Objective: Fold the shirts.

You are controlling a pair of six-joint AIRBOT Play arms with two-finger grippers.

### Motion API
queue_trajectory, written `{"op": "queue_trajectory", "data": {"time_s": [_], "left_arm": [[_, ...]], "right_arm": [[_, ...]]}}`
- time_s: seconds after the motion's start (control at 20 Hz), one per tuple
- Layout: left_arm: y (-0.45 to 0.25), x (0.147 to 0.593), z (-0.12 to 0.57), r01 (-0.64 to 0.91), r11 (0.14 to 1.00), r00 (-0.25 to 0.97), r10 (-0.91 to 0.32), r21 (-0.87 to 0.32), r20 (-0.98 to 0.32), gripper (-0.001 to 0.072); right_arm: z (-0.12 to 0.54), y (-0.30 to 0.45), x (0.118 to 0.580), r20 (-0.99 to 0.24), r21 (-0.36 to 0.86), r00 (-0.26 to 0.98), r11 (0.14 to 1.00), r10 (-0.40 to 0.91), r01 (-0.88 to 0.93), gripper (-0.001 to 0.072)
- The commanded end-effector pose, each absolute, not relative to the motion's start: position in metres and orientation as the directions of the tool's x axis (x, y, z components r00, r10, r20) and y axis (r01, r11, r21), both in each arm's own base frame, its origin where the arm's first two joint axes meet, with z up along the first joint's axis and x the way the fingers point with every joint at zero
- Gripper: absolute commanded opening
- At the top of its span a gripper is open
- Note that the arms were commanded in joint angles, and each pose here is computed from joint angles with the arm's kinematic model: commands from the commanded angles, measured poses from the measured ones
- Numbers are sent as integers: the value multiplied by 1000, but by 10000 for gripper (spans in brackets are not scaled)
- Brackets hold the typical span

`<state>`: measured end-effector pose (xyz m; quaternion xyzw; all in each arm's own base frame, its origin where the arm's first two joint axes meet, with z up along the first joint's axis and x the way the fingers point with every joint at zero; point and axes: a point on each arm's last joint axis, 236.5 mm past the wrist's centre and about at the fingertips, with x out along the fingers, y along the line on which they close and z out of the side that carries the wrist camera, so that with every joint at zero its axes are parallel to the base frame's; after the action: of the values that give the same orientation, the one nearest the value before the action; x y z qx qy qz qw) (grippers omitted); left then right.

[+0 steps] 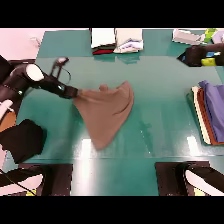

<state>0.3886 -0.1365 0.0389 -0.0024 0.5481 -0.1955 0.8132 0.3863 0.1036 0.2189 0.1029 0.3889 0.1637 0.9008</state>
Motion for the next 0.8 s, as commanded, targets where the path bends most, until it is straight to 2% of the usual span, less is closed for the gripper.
{"op": "queue_trajectory", "data": {"time_s": [0.0, 0.15, 0.2, 0.25, 0.3, 0.6, 0.75], "left_arm": [[-98, 411, 78, 314, 947, 416, -197, -63, -888, 26], [-97, 408, 77, 315, 947, 402, -195, -65, -895, 26], [-98, 407, 77, 315, 947, 398, -196, -67, -896, 26], [-97, 405, 76, 316, 946, 390, -195, -69, -900, 26], [-97, 404, 75, 316, 946, 384, -195, -70, -903, 26], [-98, 403, 75, 317, 946, 380, -198, -74, -904, 26], [-98, 405, 76, 316, 946, 390, -199, -73, -899, 27]], "right_arm": [[165, 137, 396, -759, 345, 505, 912, 410, -222, 22], [99, 163, 414, -829, 355, 377, 909, 413, -216, 36], [79, 170, 420, -842, 358, 347, 910, 412, -211, 181], [59, 177, 429, -849, 360, 332, 911, 410, -203, 432], [38, 184, 438, -854, 369, 318, 911, 411, -185, 567], [-55, 222, 459, -843, 496, 223, 868, 490, -32, 561], [-74, 240, 459, -813, 558, 193, 830, 549, -14, 552]]}}
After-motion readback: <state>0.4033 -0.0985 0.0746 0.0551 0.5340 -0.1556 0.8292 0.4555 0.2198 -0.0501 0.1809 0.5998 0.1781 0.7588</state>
